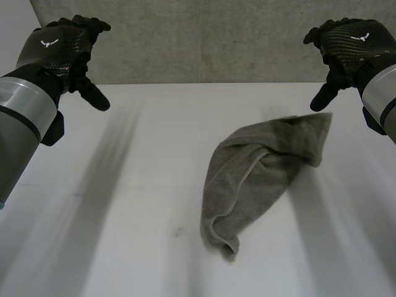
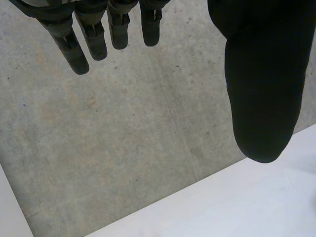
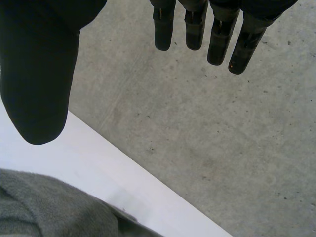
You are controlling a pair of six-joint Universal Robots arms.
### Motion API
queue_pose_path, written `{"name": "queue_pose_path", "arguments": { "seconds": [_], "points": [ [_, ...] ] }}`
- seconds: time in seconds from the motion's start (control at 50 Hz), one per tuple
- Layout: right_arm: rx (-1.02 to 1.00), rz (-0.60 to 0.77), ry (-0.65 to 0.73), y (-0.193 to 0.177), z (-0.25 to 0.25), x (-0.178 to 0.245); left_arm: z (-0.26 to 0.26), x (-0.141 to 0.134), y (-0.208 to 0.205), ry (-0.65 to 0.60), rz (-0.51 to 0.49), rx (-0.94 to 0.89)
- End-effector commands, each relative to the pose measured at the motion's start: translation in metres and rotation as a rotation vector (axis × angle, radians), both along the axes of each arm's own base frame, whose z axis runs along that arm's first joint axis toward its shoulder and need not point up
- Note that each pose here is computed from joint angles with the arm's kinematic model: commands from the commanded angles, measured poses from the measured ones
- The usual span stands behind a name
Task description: Fold the towel.
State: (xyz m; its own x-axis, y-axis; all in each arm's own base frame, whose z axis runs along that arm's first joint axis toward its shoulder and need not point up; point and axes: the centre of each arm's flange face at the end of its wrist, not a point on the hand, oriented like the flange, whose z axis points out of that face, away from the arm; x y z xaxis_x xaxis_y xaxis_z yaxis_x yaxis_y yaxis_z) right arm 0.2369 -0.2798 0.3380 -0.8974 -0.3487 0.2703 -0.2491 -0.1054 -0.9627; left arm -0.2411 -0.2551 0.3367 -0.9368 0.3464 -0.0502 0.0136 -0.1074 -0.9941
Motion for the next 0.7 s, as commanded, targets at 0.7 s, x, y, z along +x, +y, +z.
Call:
{"name": "queue_pose_path", "arguments": {
  "seconds": [0.7],
  "points": [
    [0.076,0.065,0.461,-0.041,-0.089,0.01,-0.171,-0.116,0.062,0.106,-0.315,0.705]
  ]
}}
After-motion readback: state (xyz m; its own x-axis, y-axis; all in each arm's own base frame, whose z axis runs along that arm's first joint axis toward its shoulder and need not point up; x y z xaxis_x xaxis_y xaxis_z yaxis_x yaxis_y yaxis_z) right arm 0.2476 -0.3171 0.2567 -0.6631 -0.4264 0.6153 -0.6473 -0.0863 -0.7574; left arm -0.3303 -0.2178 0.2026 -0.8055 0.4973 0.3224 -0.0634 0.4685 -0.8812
